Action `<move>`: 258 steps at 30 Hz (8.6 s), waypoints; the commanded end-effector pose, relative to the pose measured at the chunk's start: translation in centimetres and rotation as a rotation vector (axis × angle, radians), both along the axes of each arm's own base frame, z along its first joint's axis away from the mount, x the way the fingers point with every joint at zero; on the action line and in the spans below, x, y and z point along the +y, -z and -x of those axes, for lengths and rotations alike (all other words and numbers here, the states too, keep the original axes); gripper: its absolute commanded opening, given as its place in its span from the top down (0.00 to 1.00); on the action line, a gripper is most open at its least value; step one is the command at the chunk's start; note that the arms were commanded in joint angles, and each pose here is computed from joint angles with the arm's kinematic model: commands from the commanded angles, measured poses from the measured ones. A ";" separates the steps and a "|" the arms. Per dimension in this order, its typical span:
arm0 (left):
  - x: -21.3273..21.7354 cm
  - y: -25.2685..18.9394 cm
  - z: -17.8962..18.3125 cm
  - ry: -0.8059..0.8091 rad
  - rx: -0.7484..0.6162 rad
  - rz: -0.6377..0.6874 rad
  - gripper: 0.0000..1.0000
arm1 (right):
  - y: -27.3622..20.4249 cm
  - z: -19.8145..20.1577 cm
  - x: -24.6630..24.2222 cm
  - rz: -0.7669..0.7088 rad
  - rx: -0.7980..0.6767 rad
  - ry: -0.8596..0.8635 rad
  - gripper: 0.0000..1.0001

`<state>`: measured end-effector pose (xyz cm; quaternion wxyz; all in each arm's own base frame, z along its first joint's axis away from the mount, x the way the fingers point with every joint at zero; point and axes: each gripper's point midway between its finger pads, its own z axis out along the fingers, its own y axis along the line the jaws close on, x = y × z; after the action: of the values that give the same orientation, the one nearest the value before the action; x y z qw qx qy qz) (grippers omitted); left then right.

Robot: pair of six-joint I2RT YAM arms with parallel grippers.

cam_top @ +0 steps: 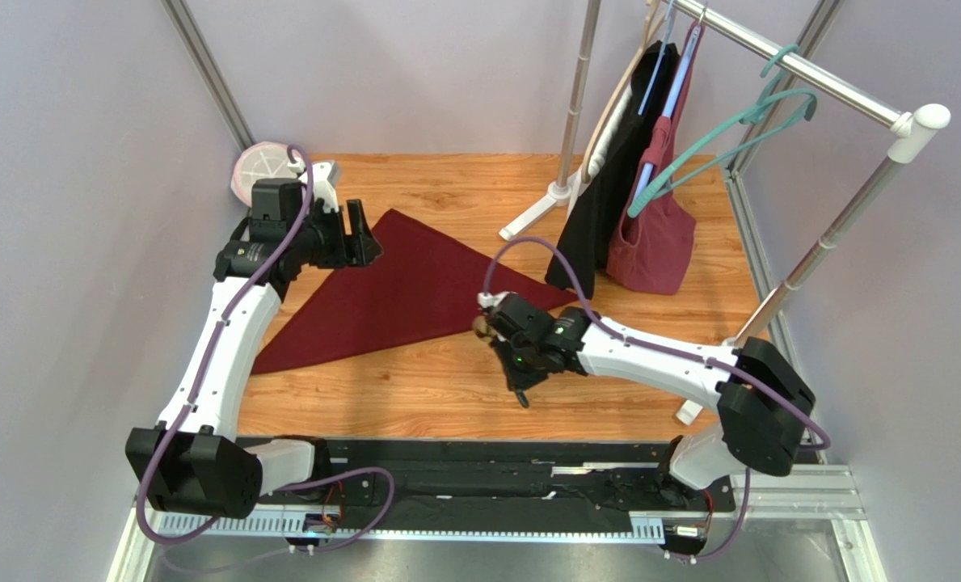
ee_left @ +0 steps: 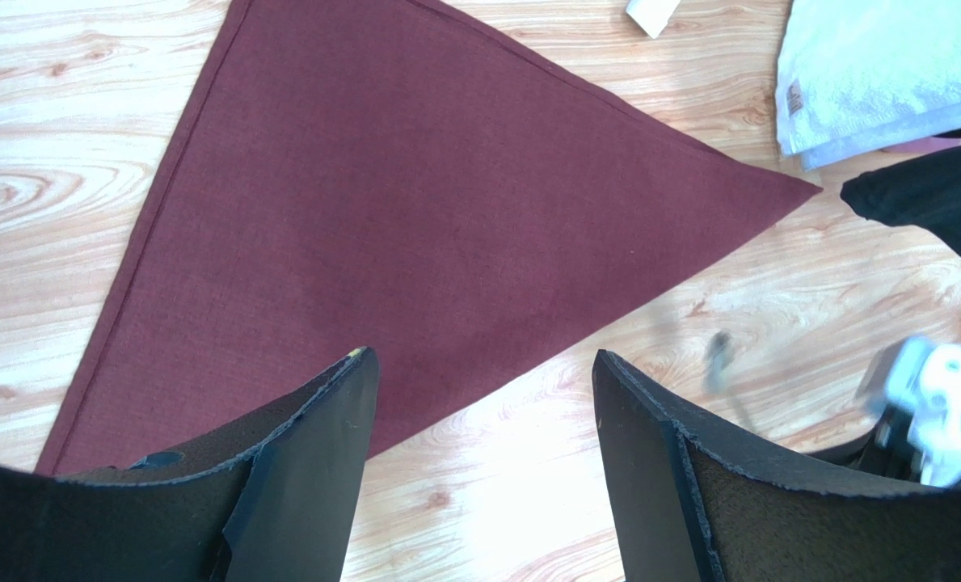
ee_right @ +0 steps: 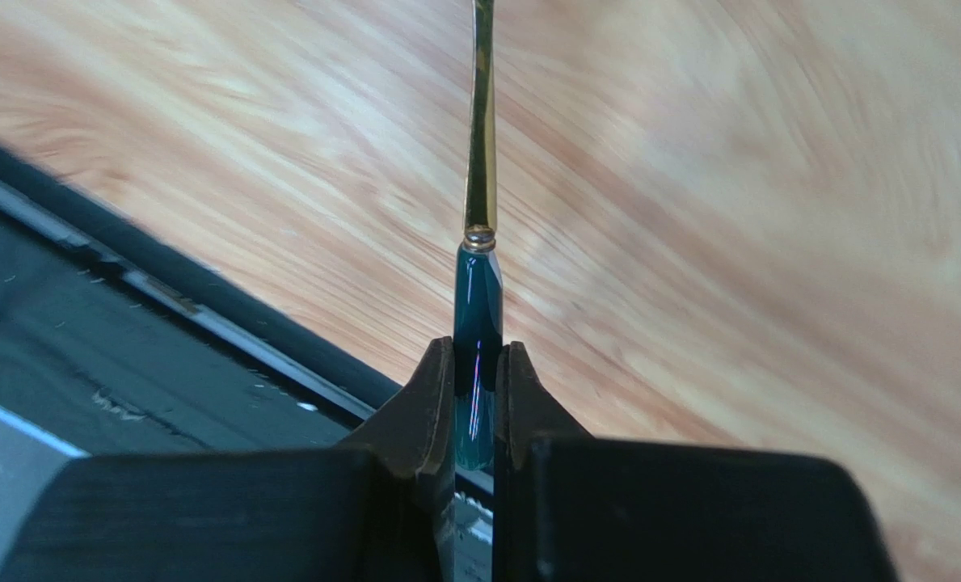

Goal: Fold the napkin, place the utensils inside, and roll it up
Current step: Grab a utensil with the right arm, then pass the utensil from the right arm to the left, then place the utensil onto the napkin

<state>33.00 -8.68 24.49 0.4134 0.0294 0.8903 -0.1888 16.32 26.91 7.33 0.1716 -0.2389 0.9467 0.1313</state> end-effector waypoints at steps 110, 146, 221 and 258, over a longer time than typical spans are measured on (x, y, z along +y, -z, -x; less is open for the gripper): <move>-3.0 17.1 1.1 -0.288 0.320 0.586 1.00 | -10.2 -5.8 3.4 -0.175 -0.618 -0.294 0.38; 0.8 17.4 1.8 -0.388 0.364 0.414 0.01 | -9.6 -6.1 2.8 -0.159 -0.609 -0.235 0.38; 1.6 9.6 0.6 -0.281 0.192 0.172 0.29 | -8.1 -10.2 4.4 -0.238 -0.506 -0.031 0.39; 4.0 2.7 1.2 -0.228 -0.032 0.175 0.19 | -0.6 -20.9 -3.8 -0.222 -0.344 0.651 0.41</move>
<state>31.90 -4.63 21.24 0.4370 -0.1158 0.8668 -0.2106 35.83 24.78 6.54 0.3493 0.0139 0.9251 0.1483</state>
